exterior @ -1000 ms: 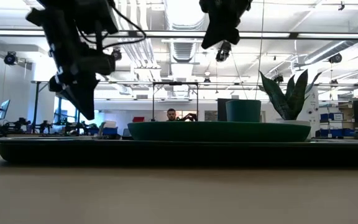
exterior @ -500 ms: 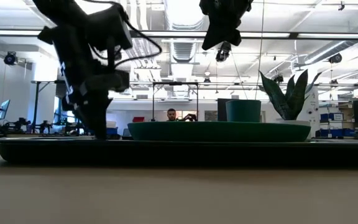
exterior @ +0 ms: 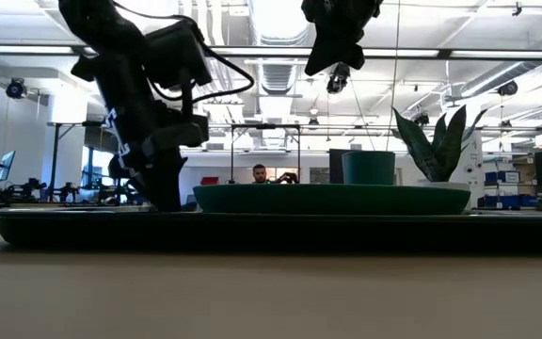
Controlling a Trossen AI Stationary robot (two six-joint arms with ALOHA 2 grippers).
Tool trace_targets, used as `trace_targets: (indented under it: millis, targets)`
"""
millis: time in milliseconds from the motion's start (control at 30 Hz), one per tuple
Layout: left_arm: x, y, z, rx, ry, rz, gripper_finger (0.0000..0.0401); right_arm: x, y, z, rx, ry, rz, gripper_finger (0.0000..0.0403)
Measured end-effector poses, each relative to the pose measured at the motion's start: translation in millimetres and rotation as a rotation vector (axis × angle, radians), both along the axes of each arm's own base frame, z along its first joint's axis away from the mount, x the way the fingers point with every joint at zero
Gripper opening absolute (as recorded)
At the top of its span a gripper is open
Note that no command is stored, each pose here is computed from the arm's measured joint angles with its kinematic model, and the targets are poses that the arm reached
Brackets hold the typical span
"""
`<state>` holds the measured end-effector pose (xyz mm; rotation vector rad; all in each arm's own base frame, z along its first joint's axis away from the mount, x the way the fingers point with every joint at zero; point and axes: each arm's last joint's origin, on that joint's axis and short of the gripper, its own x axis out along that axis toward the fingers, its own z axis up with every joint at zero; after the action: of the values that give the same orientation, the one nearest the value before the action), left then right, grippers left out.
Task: Pick and place plate/cup/fork/spoon on tray
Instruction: Adjust the blue spoon on the green tray
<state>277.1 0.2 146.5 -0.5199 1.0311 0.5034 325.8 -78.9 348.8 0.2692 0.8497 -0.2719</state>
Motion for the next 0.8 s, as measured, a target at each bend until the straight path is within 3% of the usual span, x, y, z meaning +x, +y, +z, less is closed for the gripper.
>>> trace_targets:
  millis: [300,800]
  targets:
    - [-2,15,-1,0.016,0.023,0.032,0.0000,0,0,0,0.001,0.003,0.000,0.0008]
    - [4,16,9,0.004,-0.012,0.006,0.0000,0,0,0,-0.003,0.006,0.005,0.0008]
